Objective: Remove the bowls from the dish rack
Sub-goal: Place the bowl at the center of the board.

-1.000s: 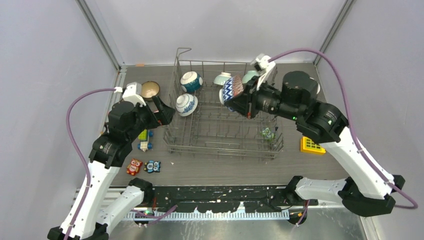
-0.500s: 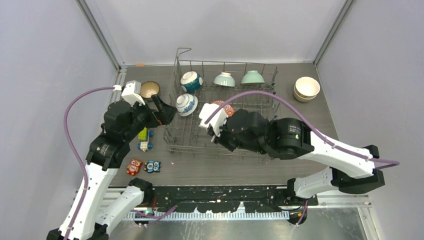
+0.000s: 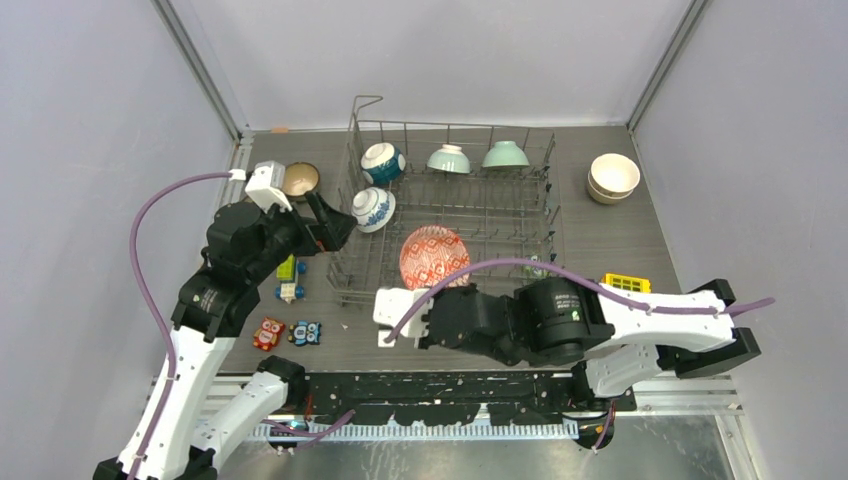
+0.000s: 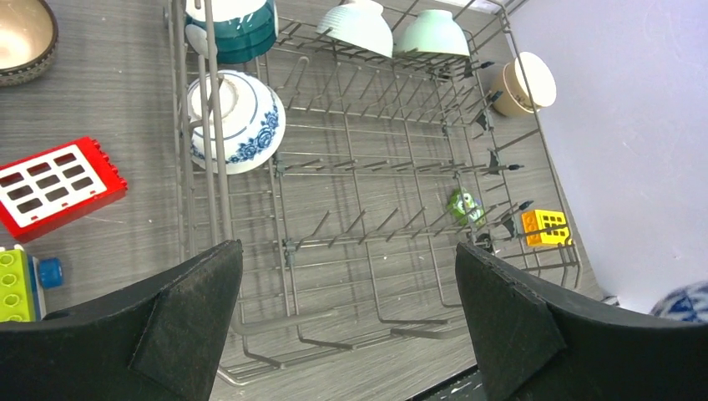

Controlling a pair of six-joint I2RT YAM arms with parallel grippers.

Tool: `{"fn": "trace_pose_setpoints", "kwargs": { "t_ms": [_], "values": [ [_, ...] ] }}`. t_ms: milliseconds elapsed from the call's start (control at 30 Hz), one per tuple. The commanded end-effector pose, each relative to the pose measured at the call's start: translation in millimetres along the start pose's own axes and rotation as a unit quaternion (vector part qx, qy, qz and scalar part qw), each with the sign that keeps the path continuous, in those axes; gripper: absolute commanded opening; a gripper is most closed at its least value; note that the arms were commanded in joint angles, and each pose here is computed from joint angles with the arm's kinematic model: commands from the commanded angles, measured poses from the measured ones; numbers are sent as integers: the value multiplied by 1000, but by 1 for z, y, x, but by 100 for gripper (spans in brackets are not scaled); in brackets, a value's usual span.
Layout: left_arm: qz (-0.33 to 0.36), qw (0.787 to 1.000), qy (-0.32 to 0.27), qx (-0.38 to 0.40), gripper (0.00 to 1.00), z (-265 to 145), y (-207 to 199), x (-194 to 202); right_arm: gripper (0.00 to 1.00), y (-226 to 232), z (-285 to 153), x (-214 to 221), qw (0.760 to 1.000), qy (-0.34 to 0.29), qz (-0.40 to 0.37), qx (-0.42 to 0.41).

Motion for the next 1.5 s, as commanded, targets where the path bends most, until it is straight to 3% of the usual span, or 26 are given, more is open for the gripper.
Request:
{"fn": "trace_pose_setpoints", "kwargs": {
  "t_ms": [0, 433, 867, 1167, 1467],
  "values": [
    [37, 999, -16, 14, 100, -8, -6, -10, 1, 11, -1, 1, 996, 21, -77, 25],
    [108, 991, 33, 77, 100, -12, -17, 4, 1, 47, 4, 8, 982, 58, -180, 18],
    [131, 966, 76, 211, 100, -30, -57, 10, 1, 83, 4, 23, 951, 80, -299, -2],
    [174, 956, 130, 199, 100, -29, -59, 34, 1, 97, 11, 32, 939, 96, -329, -21],
    [274, 934, 147, 176, 100, -28, -84, 56, 1, 100, 13, 32, 939, 101, -329, -26]
  ]
}}
Point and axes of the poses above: each gripper's point midway between its finger pads, its own z axis out along the fingers, its own y axis along the line the jaws close on, x = y × z, the point moved 6 cm from there along -z, back along the fingers, and after that the axes turned 5 degrees about -z, right-handed, at the moved point
